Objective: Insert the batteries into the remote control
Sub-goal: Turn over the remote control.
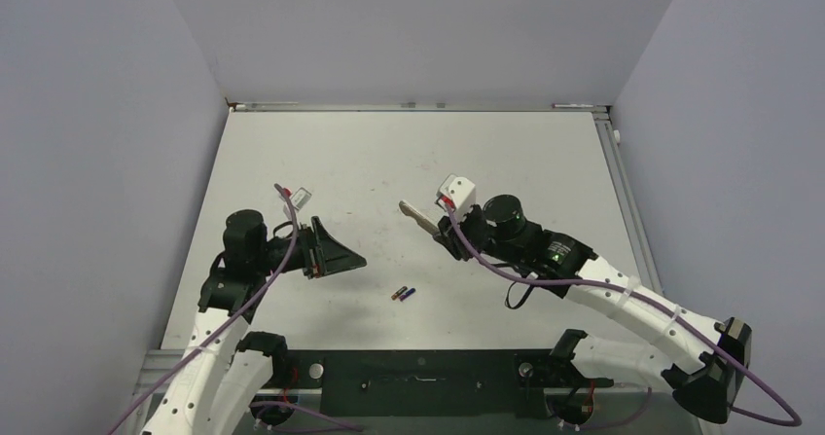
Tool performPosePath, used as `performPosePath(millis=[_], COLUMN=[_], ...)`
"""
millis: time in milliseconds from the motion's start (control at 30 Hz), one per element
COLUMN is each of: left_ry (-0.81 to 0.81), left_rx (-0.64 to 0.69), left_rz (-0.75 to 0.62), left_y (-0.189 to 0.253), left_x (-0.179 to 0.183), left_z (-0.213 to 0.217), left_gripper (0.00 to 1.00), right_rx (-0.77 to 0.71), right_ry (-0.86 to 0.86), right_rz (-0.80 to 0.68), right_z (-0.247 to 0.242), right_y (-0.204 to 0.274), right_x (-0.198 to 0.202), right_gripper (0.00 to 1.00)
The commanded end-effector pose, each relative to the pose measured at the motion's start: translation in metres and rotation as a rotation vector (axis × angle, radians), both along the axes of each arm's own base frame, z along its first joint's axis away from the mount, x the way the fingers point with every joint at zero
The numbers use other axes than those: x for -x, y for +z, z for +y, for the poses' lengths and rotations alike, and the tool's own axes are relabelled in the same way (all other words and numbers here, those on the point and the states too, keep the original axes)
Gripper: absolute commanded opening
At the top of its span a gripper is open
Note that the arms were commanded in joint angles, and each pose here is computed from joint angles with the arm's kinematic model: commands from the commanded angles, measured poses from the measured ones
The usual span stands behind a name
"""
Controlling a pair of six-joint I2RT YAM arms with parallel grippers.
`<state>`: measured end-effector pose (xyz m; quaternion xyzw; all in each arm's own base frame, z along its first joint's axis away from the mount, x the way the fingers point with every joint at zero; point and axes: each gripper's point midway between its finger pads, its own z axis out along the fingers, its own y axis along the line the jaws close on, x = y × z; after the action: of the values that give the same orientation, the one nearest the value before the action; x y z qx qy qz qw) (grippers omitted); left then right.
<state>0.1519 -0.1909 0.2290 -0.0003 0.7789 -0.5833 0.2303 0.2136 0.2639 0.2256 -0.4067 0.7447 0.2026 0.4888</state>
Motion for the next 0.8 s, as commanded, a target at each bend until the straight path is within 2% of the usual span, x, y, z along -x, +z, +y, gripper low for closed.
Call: performPosePath(millis=[0,267,533,767], left_ry=[-0.039,-0.104,-0.188,-0.228], left_rx=[-0.074,-0.125,-0.173,-0.134], left_rz=[-0.116,-0.165,-0.203,-0.210], left_y=[0.010,0.011,0.008,0.014], left_x=[0.002,0.008,0.017,0.022], left_z=[0.000,-0.008,-0.025,-0.031], left_gripper=[0.82,0.83,0.83,0.83], right_rx=[-0.186,-0.291,-0.382,-0.481], right_ry=[0.097,0.161,0.284,0.434], right_rz=[0.152,0.350,0.550,0.651], right_z=[0.016,0.011,0.015,0.022], right_y=[0.029,0.025,0.016,0.019], right_x=[0.016,0.024,0.049,0.077], right_gripper=[0.09,0.09,0.09,0.09])
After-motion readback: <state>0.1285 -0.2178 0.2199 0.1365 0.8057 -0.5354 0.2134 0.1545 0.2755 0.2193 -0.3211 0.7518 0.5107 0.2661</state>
